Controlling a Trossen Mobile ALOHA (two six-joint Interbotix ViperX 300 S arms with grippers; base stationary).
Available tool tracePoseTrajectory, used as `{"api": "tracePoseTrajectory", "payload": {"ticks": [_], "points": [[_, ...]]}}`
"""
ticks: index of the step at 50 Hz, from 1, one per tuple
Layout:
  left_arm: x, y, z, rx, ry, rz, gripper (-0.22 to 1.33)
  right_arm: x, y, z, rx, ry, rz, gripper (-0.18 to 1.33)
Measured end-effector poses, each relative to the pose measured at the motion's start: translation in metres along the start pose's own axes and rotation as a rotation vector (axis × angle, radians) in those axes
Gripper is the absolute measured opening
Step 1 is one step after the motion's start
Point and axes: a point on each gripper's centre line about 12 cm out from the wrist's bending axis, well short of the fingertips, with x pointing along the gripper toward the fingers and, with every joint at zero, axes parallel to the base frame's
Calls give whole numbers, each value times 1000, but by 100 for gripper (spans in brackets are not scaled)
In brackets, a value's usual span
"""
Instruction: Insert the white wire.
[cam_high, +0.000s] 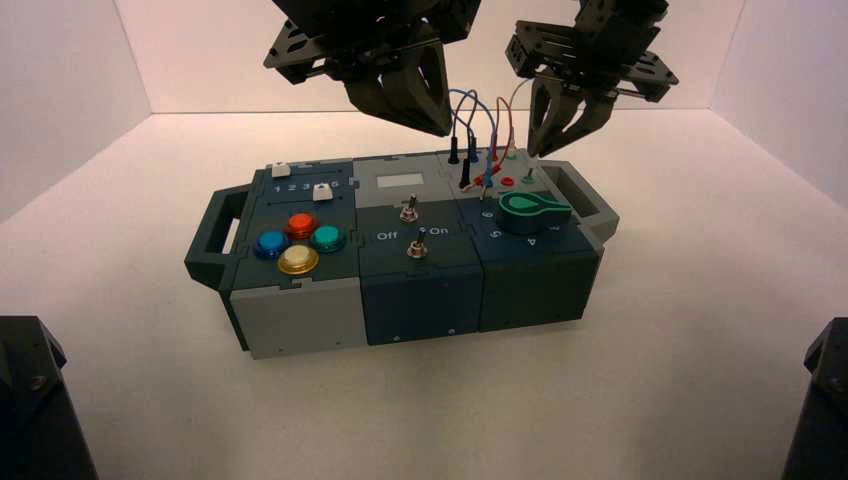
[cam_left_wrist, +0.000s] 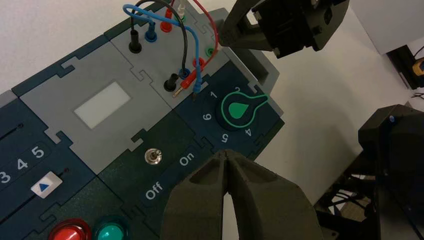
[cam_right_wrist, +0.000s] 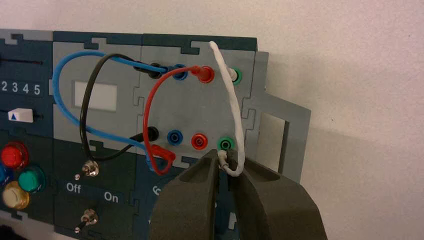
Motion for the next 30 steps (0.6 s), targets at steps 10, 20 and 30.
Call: {"api": "tracePoseTrajectory", "payload": {"ticks": [10, 20, 30], "points": [[0, 0, 0, 3, 2, 0, -16, 1, 0, 0, 0, 1, 0, 2], [0, 0, 0, 8, 1, 0, -16, 5, 0, 3, 3, 3, -2, 2], [0, 0, -1, 12, 5, 1, -16, 6, 0, 5, 1, 0, -3, 2]]}}
